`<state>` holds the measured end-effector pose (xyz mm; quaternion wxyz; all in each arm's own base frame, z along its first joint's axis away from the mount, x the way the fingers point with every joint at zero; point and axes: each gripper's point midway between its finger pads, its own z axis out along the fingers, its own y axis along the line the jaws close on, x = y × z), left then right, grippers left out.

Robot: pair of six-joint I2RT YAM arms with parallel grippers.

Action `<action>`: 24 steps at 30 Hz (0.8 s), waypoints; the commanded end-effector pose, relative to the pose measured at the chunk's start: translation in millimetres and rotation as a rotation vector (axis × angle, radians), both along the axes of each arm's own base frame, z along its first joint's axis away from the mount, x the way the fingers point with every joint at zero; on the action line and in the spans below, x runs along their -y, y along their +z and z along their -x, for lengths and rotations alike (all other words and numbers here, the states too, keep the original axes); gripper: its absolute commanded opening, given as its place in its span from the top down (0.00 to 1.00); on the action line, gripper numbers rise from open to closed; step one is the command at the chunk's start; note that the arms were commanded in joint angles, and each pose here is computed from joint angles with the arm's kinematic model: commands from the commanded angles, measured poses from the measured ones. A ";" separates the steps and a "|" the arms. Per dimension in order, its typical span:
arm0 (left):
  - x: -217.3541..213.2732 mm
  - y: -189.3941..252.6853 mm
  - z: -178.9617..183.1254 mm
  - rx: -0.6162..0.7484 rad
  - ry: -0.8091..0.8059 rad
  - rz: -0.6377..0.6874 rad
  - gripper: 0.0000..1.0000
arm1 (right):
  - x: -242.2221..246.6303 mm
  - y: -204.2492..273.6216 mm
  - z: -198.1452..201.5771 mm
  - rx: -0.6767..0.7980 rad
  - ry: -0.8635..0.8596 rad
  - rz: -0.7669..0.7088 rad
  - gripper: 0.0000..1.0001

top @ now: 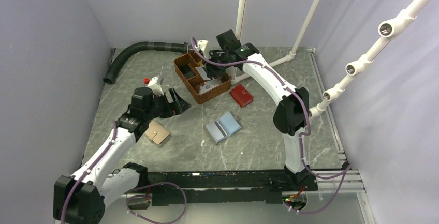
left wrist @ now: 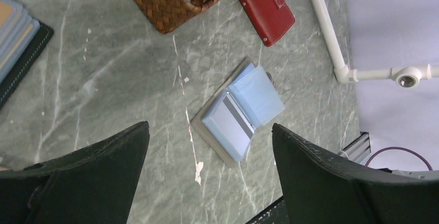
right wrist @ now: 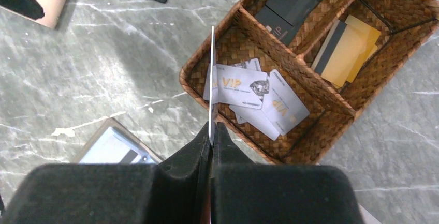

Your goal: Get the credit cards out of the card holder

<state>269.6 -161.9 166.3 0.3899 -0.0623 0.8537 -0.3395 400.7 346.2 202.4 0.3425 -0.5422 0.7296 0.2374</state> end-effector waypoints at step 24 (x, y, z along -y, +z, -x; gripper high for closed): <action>6.2 2.8 -75.5 -0.058 -0.058 0.006 0.09 | 31.3 -10.5 -80.1 0.171 -0.113 0.104 1.00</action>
